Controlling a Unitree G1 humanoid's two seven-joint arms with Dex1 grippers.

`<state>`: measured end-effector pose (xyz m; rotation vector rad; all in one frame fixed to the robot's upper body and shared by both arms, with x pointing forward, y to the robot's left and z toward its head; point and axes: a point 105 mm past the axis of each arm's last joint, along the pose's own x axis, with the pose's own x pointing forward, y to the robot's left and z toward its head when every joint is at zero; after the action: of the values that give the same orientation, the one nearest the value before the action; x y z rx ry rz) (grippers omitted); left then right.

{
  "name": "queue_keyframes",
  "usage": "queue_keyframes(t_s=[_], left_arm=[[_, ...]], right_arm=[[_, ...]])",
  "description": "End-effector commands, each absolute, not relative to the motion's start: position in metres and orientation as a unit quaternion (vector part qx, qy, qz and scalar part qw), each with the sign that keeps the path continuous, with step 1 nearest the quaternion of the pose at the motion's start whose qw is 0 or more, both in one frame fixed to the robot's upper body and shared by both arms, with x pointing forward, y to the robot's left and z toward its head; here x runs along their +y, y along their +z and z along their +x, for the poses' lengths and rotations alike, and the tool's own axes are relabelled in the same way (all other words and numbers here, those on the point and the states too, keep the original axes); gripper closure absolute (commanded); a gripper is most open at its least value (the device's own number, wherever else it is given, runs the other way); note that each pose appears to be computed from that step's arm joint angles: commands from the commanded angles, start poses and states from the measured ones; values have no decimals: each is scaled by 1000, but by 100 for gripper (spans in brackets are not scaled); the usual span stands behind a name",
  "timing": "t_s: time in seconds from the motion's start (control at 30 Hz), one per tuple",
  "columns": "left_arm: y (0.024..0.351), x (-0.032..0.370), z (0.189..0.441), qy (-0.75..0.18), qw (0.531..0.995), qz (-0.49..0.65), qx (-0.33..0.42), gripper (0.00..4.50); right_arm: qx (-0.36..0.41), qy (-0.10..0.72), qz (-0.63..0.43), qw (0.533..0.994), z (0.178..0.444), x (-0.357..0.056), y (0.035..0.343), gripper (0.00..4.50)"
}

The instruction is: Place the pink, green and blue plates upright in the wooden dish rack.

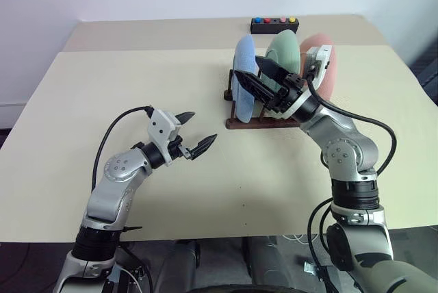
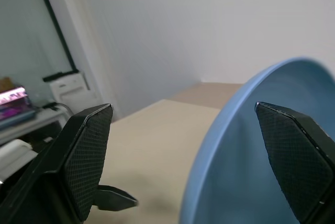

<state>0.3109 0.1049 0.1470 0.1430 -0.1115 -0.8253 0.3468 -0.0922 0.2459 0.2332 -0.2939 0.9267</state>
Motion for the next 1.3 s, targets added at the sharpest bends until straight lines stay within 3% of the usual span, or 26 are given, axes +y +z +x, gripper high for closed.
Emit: queue_keyframes(t_s=[0.03,0.37,0.63,0.8,1.03,1.3], left_arm=[[158,102,305,-407,907,70,-79,0],[155,100,305,-410,907,65,-77,0],[152,109,311,-402,910,68,-74,0],[151,125,320,-387,916,83,-66,0],[136,147,325,-368,923,103,-36,0],[119,161,321,-359,927,107,-10,0]], right_arm=[[-202,446,58,870,336,-94,277,8],[-247,458,-4,854,306,-101,312,8],[-237,396,-98,882,277,-164,323,8],[-139,360,-142,912,253,-228,286,8],[-9,302,-148,942,237,-282,221,8],[34,272,-139,952,236,-298,177,8]])
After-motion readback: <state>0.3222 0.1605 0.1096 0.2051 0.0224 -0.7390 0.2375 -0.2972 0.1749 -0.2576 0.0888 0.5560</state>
